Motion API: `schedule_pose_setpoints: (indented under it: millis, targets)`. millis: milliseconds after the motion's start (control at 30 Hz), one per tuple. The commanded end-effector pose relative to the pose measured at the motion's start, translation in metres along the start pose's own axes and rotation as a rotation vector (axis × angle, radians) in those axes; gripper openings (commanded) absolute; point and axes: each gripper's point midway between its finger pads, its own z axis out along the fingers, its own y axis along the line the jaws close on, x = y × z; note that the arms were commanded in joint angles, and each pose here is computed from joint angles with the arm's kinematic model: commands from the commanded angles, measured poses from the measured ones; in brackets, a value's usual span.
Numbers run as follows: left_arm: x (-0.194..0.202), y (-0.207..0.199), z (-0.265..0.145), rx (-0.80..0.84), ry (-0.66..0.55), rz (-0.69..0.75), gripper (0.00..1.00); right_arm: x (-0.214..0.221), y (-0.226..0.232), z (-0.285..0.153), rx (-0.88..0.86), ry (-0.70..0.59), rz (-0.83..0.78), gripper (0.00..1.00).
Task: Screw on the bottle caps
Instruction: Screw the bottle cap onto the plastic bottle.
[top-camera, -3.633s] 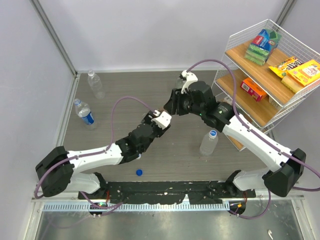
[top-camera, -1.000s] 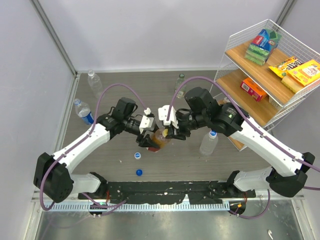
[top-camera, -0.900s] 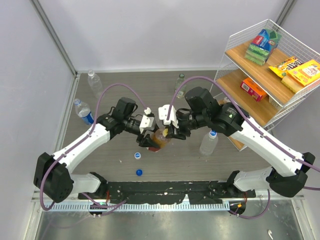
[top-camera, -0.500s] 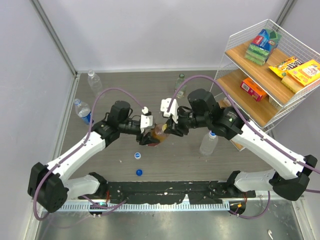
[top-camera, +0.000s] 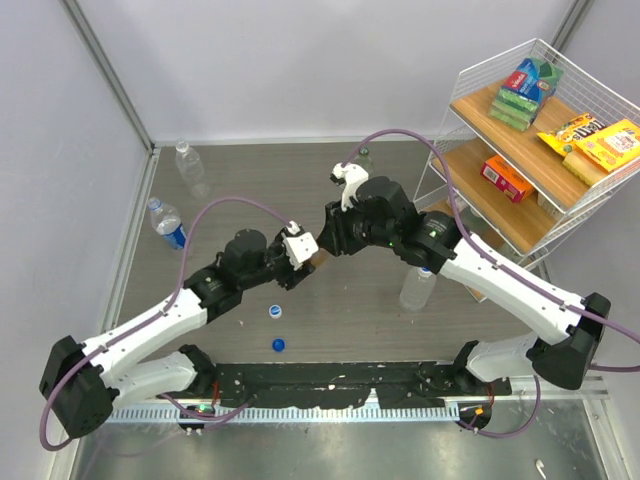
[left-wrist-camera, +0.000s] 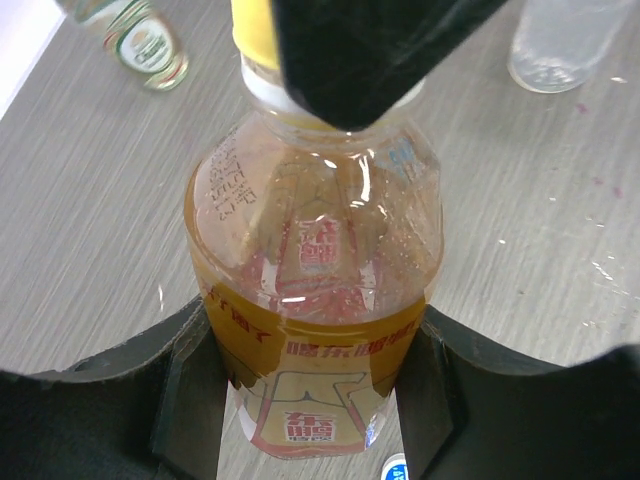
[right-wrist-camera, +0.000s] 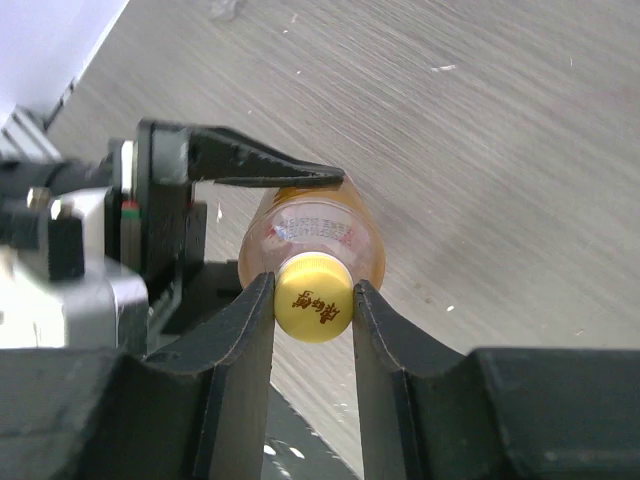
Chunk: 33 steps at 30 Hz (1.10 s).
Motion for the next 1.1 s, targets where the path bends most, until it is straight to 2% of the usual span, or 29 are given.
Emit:
schedule_pose_setpoints:
  millis: [0,133,200,333,567,733,833,967,1067]
  targets:
    - [-0.105,0.025,-0.006,-0.205,-0.374,0.06,0.01,0.025,-0.019,0.032,0.181,0.027,0.311,0.01]
    - [-0.104,0.025,0.005,-0.304,-0.393,0.019,0.0,0.016,-0.051,0.036,0.372,-0.095,0.47,0.01]
    - [-0.101,0.023,0.012,-0.327,-0.402,0.007,0.0,0.02,-0.057,0.039,0.403,-0.122,0.542,0.01]
    - [-0.091,0.022,0.021,-0.346,-0.418,-0.036,0.0,0.016,-0.05,0.044,0.385,-0.093,0.532,0.01]
    - [-0.083,0.024,0.019,-0.371,-0.412,-0.063,0.0,-0.001,-0.041,0.032,0.33,-0.146,0.553,0.02]
    - [-0.073,0.021,0.02,-0.362,-0.376,-0.085,0.0,-0.018,-0.028,0.017,0.235,-0.202,0.492,0.28]
    - [-0.07,0.012,0.019,-0.32,-0.395,-0.115,0.0,-0.014,-0.034,0.007,0.24,-0.215,0.376,0.47]
    - [-0.065,0.009,0.021,-0.307,-0.384,-0.132,0.0,-0.014,-0.039,-0.006,0.254,-0.223,0.273,0.61]
    - [-0.065,0.006,0.026,-0.284,-0.364,-0.14,0.0,-0.015,-0.039,-0.007,0.245,-0.221,0.227,0.63]
